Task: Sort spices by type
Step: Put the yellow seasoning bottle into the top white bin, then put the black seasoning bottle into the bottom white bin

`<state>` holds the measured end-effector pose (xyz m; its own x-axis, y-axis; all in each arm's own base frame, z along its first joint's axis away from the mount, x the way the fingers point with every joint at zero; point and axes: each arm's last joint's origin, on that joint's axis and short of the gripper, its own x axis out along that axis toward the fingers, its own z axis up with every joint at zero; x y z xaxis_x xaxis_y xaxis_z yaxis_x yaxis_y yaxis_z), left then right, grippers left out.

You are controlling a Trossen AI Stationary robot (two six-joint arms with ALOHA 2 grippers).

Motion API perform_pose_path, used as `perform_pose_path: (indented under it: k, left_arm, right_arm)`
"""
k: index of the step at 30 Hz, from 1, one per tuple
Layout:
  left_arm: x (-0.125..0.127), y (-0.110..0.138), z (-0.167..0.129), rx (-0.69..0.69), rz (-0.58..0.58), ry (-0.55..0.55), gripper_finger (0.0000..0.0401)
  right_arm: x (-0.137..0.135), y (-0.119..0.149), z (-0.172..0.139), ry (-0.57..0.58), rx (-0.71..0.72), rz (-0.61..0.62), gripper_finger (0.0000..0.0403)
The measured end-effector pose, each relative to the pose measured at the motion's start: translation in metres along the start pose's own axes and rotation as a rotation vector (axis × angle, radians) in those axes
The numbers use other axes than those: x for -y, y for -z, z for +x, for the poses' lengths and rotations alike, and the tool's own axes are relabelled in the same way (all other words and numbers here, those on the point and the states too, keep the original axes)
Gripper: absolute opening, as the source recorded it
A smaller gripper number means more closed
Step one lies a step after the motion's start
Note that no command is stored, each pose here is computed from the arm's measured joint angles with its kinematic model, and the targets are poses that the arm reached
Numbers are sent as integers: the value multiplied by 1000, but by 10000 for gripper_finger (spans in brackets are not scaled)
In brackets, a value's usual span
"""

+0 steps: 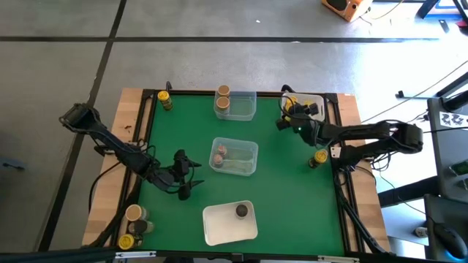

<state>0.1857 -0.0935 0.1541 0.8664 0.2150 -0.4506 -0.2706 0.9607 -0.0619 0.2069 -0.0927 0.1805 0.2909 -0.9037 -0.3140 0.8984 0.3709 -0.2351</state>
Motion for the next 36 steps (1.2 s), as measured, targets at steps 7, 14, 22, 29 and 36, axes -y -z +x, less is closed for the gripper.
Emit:
perform_pose_path:
  k: [7,14,22,29,36]
  left_arm:
    - [0,0,0,0,-20,0,310]
    - [0,0,0,0,0,1,310]
    - [0,0,0,0,-11,1,310]
    - [2,-2,0,4,39,5,310]
    - [11,-25,0,57,145,18,310]
  right_arm:
    - [-5,19,8,7,-53,14,228]
    - [-11,28,14,9,-80,-7,228]
    - [-10,27,13,10,-76,-3,324]
    - [-3,10,3,-47,-21,36,385]
    - [10,-16,-17,-266,80,99,372]
